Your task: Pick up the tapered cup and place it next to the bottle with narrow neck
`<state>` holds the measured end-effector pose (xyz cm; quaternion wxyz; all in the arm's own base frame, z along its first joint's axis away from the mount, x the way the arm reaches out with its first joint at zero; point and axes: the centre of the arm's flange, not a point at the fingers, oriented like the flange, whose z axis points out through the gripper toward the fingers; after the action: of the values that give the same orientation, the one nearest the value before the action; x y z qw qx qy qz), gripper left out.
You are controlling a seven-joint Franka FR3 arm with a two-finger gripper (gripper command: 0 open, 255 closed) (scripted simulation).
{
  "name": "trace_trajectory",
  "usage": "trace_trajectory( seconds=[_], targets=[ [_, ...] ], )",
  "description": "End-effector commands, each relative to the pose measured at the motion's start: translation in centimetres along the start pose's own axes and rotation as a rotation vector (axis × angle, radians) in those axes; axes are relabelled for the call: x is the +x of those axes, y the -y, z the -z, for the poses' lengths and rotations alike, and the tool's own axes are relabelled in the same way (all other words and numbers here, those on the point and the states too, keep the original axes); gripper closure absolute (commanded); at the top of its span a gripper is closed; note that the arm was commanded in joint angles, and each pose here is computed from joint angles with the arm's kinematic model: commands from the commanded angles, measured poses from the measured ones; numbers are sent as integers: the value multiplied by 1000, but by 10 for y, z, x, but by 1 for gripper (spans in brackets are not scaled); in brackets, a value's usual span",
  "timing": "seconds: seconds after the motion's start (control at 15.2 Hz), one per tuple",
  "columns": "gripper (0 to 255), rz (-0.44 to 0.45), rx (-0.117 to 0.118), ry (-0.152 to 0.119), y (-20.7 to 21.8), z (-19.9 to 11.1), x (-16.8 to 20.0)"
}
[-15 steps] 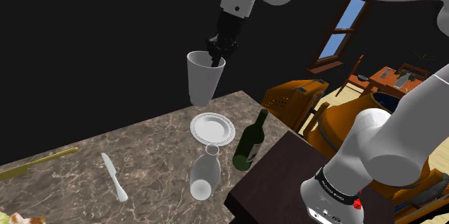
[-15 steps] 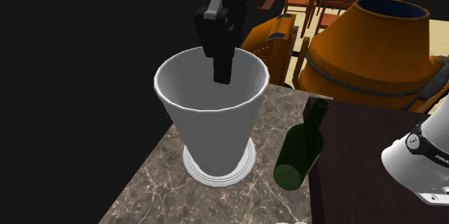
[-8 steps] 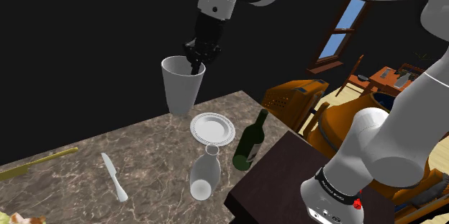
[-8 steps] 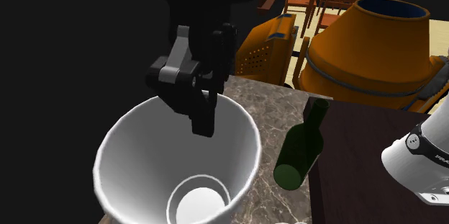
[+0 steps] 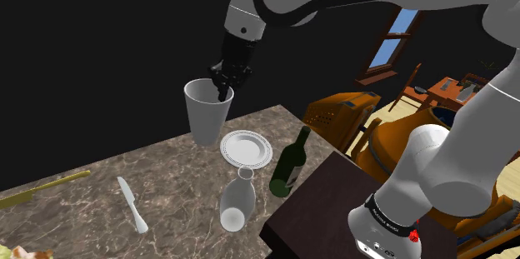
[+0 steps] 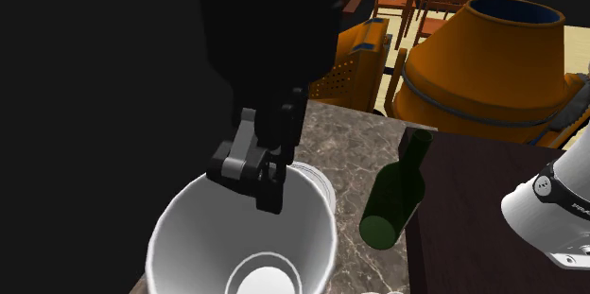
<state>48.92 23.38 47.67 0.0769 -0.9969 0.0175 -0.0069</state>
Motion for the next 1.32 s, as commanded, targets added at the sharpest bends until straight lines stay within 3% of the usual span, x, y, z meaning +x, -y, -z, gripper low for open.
trace_trajectory(
  seconds=[0.0, 1.25],
  targets=[
    [255, 0, 0, -1, -1, -10, 0],
    [255, 0, 0, -1, -16, -109, -1]
  ],
)
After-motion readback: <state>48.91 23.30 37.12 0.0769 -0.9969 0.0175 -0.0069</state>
